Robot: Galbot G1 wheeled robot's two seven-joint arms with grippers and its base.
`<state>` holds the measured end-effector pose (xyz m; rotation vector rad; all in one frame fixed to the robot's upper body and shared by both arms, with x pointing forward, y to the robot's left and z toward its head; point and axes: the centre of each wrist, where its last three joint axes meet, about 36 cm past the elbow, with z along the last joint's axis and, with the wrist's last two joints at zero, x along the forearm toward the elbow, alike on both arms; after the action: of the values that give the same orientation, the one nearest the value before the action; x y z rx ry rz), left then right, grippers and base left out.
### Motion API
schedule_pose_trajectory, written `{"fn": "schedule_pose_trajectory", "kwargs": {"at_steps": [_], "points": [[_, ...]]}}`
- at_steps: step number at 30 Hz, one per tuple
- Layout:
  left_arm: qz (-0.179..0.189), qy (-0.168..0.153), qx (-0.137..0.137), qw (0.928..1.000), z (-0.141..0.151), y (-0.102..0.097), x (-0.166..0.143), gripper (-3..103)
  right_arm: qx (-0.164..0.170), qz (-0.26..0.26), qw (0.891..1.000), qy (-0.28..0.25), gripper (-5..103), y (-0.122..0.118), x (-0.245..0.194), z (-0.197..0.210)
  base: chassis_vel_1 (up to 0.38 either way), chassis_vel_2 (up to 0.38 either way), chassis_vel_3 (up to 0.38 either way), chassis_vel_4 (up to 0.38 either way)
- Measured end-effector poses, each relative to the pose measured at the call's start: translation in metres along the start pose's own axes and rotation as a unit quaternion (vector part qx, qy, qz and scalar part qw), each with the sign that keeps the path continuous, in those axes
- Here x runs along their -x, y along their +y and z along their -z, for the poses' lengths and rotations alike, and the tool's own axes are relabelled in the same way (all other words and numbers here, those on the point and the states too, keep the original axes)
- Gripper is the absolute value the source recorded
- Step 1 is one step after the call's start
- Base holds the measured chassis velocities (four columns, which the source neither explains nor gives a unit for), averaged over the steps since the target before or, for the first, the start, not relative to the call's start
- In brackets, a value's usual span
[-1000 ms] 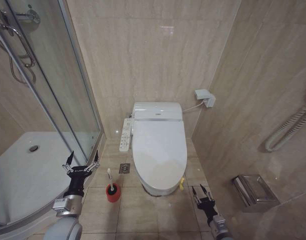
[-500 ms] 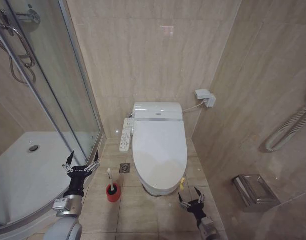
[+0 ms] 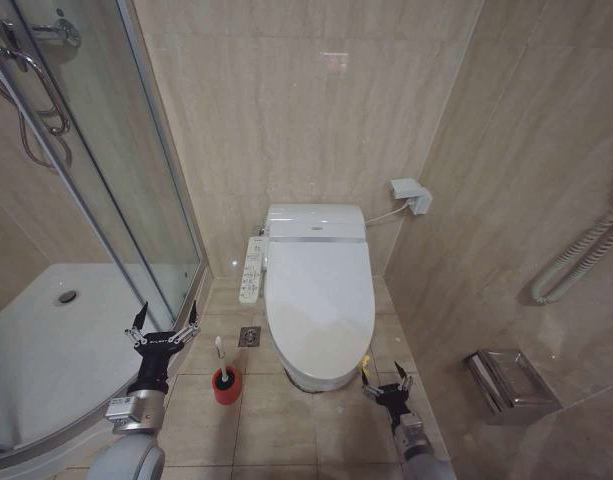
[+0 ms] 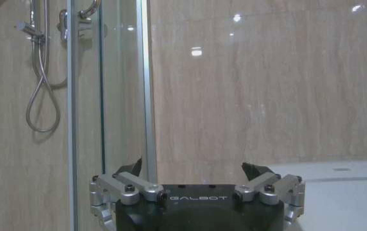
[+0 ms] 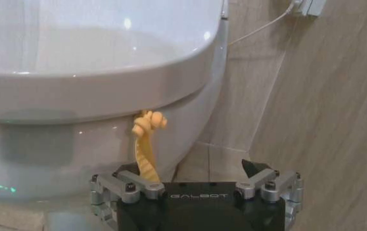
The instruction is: Open the toilet lid, clean the toilet bowl with a toilet brush, close the toilet lid, and flush.
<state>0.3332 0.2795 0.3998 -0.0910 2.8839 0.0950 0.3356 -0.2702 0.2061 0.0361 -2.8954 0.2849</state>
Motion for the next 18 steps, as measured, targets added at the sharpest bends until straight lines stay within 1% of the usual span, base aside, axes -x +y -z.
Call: {"fn": "schedule_pose_trajectory", "kwargs": {"at_steps": [6, 7, 8, 13, 14, 18], "points": [[0.0, 0.0, 0.0, 1.0, 0.0, 0.0, 0.0, 100, 0.0, 0.009, 1.0, 0.006, 100, 0.011, -0.002, -0.009, 0.0, 0.0, 0.0, 0.0], [0.0, 0.0, 0.0, 1.0, 0.0, 0.0, 0.0, 100, 0.001, 0.01, 1.0, 0.007, 96, 0.013, -0.002, -0.011, 0.0, 0.0, 0.0, 0.0], [0.0, 0.0, 0.0, 1.0, 0.0, 0.0, 0.0, 100, 0.003, 0.01, 1.0, 0.007, 96, 0.016, -0.001, -0.011, 0.0, 0.0, 0.0, 0.0], [0.0, 0.0, 0.0, 1.0, 0.0, 0.0, 0.0, 100, 0.004, 0.007, 1.0, 0.004, 96, 0.019, 0.003, -0.009, 0.0, 0.0, 0.0, 0.0], [0.0, 0.0, 0.0, 1.0, 0.0, 0.0, 0.0, 100, 0.004, 0.007, 1.0, 0.003, 71, 0.019, 0.004, -0.008, 0.0, 0.0, 0.0, 0.0], [0.0, 0.0, 0.0, 1.0, 0.0, 0.0, 0.0, 100, 0.002, 0.008, 1.0, 0.0, 71, 0.017, 0.006, -0.007, 0.0, 0.0, 0.0, 0.0]]}}
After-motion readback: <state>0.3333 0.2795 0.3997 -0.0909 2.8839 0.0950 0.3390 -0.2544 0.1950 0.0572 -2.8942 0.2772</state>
